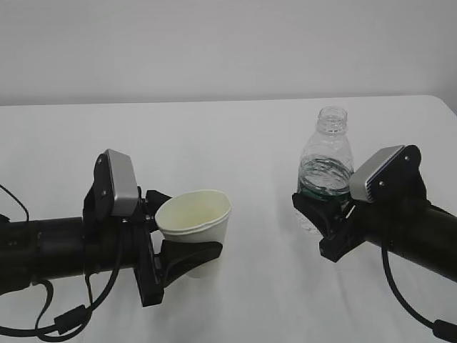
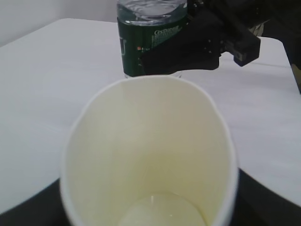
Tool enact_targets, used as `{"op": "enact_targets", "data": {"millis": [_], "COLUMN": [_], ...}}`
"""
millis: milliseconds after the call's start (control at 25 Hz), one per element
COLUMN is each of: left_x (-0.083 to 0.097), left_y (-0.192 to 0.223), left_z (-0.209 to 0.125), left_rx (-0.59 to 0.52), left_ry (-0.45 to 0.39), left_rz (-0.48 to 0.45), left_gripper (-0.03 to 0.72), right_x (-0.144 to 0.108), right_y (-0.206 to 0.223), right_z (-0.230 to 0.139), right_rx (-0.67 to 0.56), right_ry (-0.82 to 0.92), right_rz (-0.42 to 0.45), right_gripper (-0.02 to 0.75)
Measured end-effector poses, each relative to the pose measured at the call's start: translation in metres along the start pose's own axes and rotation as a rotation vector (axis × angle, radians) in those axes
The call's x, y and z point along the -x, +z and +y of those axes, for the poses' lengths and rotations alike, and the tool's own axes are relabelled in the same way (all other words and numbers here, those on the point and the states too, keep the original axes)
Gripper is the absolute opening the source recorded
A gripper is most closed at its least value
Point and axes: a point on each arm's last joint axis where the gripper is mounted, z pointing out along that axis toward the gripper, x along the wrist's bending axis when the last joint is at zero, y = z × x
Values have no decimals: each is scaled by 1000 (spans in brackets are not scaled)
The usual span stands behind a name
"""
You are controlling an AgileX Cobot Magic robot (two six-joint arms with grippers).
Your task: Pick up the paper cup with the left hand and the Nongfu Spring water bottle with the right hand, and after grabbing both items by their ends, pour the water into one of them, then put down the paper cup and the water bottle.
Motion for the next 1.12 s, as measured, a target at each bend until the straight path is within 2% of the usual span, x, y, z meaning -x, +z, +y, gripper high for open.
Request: {"op": "enact_targets", "data": {"millis": [360,680,840,1120], "left_x": [2,1,2,15], "left_y": [1,1,2,19], "left_z": [0,0,1,11], "left_rx": [1,2,3,36], "left_ry": [21,124,150,186], "left_rz": [-2,-1,-4,-53], "left_gripper": [471,471,471,471], "right_x": [-3,-3,-3,-2], "right_y": [0,4,6,9], "right_z": [0,4,7,10], "right_rx": [1,22,33,46], "right_ry": [-16,-45,-60,-69], "right_rz": [32,66,81,82], "right_gripper": [438,438,438,438]}}
